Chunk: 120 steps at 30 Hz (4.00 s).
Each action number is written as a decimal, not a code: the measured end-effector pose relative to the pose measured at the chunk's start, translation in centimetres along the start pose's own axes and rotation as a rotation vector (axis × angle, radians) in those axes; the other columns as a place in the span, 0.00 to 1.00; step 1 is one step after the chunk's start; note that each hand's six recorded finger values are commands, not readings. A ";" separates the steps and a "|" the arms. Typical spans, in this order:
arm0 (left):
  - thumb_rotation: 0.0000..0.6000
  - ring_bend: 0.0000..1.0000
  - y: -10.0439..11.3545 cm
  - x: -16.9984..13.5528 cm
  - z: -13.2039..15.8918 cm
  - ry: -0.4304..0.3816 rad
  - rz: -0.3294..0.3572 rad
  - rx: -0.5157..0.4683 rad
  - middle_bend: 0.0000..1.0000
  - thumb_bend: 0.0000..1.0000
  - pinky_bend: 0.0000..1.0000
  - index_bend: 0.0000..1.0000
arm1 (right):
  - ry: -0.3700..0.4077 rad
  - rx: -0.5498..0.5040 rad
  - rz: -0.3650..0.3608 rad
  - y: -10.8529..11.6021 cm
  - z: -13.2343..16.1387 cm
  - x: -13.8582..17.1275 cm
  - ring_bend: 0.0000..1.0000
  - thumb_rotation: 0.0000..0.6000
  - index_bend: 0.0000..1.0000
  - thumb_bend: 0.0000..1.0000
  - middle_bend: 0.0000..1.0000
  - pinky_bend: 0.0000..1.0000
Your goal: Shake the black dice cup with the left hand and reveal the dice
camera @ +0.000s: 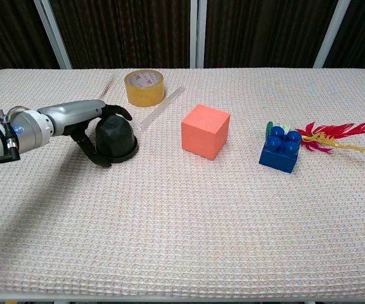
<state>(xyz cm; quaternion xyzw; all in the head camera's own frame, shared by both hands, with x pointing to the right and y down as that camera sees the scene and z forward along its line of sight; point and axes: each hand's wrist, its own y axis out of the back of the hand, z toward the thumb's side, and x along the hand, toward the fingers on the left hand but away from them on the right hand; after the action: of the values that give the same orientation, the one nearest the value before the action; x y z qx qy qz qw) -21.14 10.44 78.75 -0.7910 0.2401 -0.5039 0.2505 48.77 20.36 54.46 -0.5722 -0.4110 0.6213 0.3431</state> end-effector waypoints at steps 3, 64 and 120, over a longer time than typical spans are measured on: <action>1.00 0.00 0.1 0.1 0.1 -0.003 0.007 -0.002 0.31 0.06 0.10 0.14 | -0.004 0.000 0.001 0.0 -0.1 0.0 0.00 1.00 0.00 0.14 0.00 0.00; 1.00 0.14 6.2 -2.1 -0.1 -0.006 0.090 -0.102 0.51 0.26 0.10 0.49 | -0.026 -0.008 0.010 -0.6 -0.9 -0.1 0.00 1.00 0.00 0.14 0.00 0.00; 1.00 0.18 10.1 -3.8 -1.4 0.050 0.060 -0.034 0.56 0.26 0.11 0.53 | -0.021 -0.023 0.006 -0.9 -1.2 0.2 0.00 1.00 0.00 0.14 0.00 0.00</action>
<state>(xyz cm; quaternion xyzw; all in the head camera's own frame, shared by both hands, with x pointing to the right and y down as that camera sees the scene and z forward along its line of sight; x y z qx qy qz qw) -25.11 4.92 70.25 -0.7748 0.2784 -0.5117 0.2457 49.93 21.04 55.19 -0.5708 -0.4200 0.6234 0.3304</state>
